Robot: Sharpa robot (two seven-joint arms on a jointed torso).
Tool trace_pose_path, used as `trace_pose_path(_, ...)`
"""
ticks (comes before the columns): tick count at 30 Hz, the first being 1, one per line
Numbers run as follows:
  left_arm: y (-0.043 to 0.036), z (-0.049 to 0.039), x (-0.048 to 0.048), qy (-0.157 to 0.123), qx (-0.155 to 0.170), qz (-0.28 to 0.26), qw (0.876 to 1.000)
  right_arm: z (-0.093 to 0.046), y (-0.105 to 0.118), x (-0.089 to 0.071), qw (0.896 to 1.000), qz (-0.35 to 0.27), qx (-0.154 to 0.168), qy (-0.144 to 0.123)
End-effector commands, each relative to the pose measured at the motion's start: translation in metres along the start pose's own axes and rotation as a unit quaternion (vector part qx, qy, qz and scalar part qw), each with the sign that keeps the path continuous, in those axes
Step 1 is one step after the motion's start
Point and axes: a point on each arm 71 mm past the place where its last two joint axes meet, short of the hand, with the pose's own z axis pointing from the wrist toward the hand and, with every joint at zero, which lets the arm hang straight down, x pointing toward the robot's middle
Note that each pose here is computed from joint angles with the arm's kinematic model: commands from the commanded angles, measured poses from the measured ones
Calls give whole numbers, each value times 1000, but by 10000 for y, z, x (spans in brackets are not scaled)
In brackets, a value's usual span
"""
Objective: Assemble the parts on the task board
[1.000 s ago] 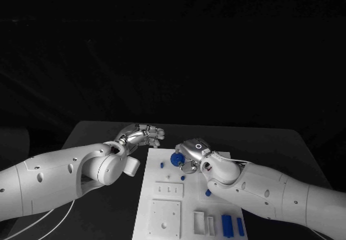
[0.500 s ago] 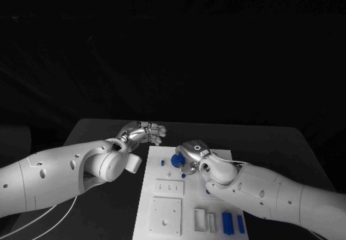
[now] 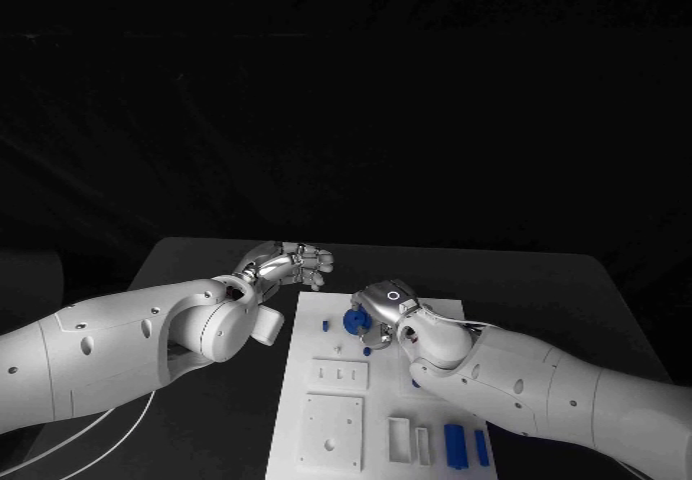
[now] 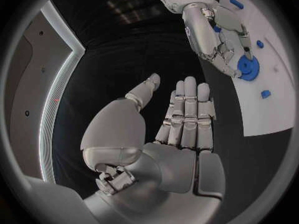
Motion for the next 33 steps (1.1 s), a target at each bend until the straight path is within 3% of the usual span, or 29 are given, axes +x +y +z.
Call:
trace_pose_path(1,-21,8,29,9,6,-1,1000,-17,-32,80,1000,-12,6,23)
trace_pose_path(20,-24,10,34,10,6,-1,1000,-1,-20,87,1000,2,13,27)
trace_pose_path(33,-25,10,34,10,6,-1,1000,-18,-23,116,998,21,13,50)
